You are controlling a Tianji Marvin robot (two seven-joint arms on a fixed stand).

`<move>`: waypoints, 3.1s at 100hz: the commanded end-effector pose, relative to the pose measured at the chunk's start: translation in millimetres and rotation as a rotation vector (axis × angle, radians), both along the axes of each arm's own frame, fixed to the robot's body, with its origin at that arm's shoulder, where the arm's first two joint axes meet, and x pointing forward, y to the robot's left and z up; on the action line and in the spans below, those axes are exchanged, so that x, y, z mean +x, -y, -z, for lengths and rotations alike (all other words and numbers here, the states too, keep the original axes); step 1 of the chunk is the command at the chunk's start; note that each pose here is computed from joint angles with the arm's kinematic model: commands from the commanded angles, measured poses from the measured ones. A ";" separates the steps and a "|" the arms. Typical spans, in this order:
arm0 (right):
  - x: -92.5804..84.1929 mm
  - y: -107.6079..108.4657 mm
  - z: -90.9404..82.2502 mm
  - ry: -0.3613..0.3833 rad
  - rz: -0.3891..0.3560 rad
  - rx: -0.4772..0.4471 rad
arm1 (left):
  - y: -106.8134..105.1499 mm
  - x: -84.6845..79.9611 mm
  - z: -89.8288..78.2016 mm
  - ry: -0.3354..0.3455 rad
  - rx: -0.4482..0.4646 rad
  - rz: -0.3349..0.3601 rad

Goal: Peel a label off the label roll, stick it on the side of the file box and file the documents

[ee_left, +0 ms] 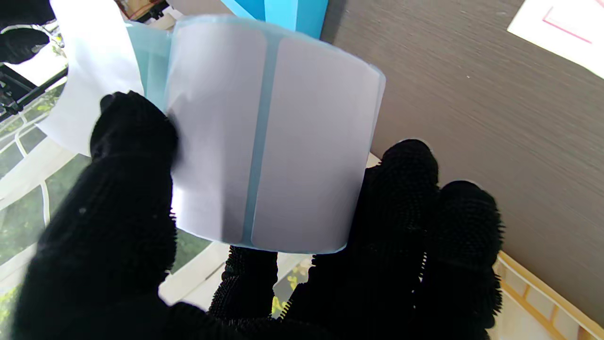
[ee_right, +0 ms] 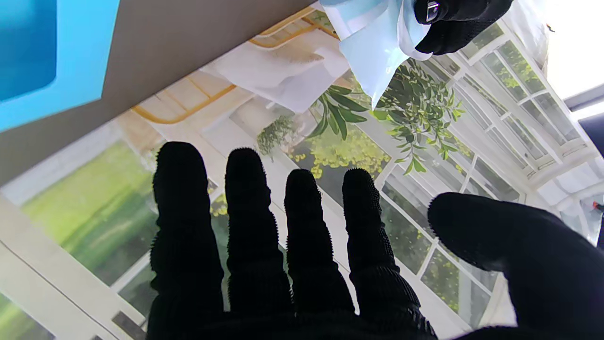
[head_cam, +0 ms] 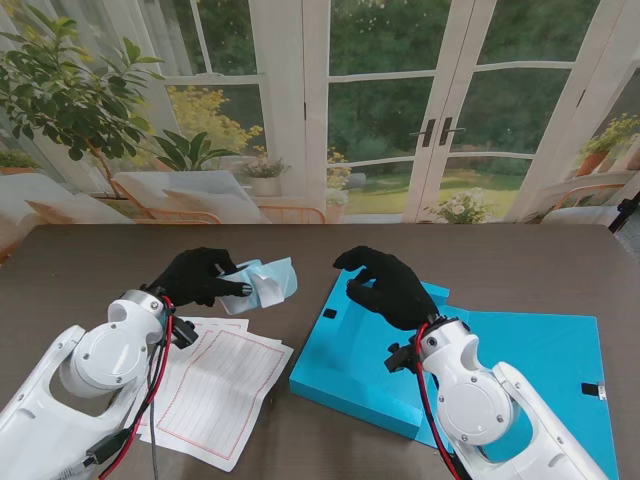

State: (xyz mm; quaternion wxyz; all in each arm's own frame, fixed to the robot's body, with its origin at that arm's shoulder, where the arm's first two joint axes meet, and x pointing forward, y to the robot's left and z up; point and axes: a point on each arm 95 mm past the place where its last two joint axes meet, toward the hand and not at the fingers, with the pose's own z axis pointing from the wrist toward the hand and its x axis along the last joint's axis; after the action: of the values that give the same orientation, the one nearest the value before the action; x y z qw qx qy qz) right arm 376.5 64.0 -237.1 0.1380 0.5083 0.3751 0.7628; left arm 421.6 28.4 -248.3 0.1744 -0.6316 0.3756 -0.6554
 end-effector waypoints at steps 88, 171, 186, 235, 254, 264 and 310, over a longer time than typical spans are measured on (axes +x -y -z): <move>3.1 -37.6 -15.9 0.245 0.003 -0.160 | 54.8 -2.2 -5.9 -0.066 -0.091 0.099; -5.6 -54.7 -23.3 0.400 0.029 -0.400 | 57.0 -3.7 -7.1 -0.098 -0.123 0.133; -0.3 -57.3 -18.9 0.424 0.032 -0.431 | 57.0 -4.5 -7.1 -0.097 -0.130 0.146; 7.0 -59.3 -12.8 0.482 0.050 -0.470 | 56.7 -5.5 -8.7 -0.089 -0.149 0.174; 8.3 -60.3 -10.4 0.494 0.048 -0.470 | 57.8 -6.7 -9.6 -0.088 -0.156 0.178; 8.2 -60.6 -9.3 0.498 0.041 -0.465 | 57.7 -7.0 -10.2 -0.086 -0.155 0.177; 9.0 -60.9 -5.1 0.527 0.035 -0.438 | 59.5 -9.2 -11.6 -0.085 -0.182 0.163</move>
State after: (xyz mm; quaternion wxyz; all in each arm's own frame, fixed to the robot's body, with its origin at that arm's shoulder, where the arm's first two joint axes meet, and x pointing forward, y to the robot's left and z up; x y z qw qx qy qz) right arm 385.1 122.2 -230.4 0.3540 0.2576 0.4703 0.7663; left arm 413.9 -26.8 -243.2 0.0564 -0.6432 0.3719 -0.6669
